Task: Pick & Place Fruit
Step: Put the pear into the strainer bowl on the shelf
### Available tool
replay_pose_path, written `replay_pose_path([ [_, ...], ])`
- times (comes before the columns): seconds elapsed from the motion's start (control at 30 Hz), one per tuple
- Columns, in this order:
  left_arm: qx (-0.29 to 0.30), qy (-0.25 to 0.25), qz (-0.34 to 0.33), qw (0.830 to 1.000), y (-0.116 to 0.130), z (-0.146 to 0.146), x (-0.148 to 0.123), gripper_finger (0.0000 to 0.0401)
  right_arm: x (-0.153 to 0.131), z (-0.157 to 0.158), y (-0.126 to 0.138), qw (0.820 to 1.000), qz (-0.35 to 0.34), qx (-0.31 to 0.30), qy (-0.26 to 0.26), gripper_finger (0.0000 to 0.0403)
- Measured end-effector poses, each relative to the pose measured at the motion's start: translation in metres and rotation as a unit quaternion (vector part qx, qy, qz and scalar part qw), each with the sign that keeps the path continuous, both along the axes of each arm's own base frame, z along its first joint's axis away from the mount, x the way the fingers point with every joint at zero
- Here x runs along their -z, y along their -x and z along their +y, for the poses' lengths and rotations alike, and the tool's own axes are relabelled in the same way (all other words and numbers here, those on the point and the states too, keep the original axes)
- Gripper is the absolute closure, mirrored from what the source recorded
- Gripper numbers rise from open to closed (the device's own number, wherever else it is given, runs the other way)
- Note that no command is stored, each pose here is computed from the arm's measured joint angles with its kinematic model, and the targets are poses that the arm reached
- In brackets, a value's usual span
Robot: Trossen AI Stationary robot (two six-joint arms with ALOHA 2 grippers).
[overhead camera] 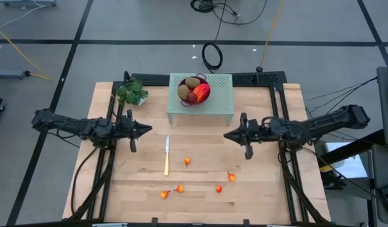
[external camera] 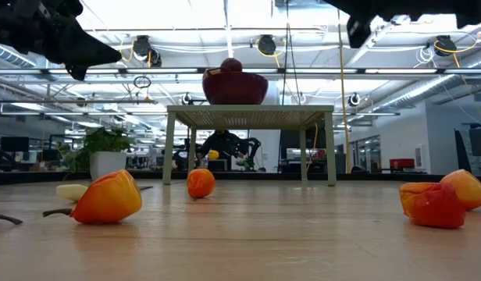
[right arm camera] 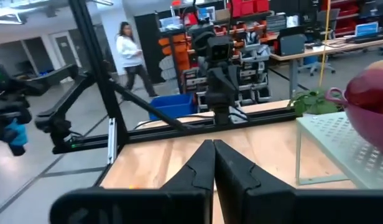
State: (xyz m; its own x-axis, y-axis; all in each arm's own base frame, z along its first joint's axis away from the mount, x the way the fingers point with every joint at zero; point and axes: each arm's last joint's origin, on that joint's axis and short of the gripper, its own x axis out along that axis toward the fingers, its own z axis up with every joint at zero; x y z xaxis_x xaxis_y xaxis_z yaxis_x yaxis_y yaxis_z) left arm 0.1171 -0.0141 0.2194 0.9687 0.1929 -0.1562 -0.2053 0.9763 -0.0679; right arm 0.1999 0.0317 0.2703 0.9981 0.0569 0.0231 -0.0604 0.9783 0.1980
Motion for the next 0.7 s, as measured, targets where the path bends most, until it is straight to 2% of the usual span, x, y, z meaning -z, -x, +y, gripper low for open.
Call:
replay_pose_path([
  [0.23, 0.0, 0.005, -0.014, 1.0, 0.0, 0.0, -0.003, 0.038, 0.004, -0.001, 0.02, 0.999, -0.019, -0.051, -0.002, 0.0402],
  [0.43, -0.003, 0.019, -0.018, 1.0, 0.0, 0.0, -0.003, 0.038, 0.003, 0.003, 0.026, 0.991, -0.012, -0.134, 0.002, 0.0403],
  [0.7, -0.004, 0.022, -0.016, 1.0, -0.001, 0.0, -0.002, 0.038, 0.015, 0.008, 0.028, 0.974, 0.049, -0.222, 0.002, 0.0403],
])
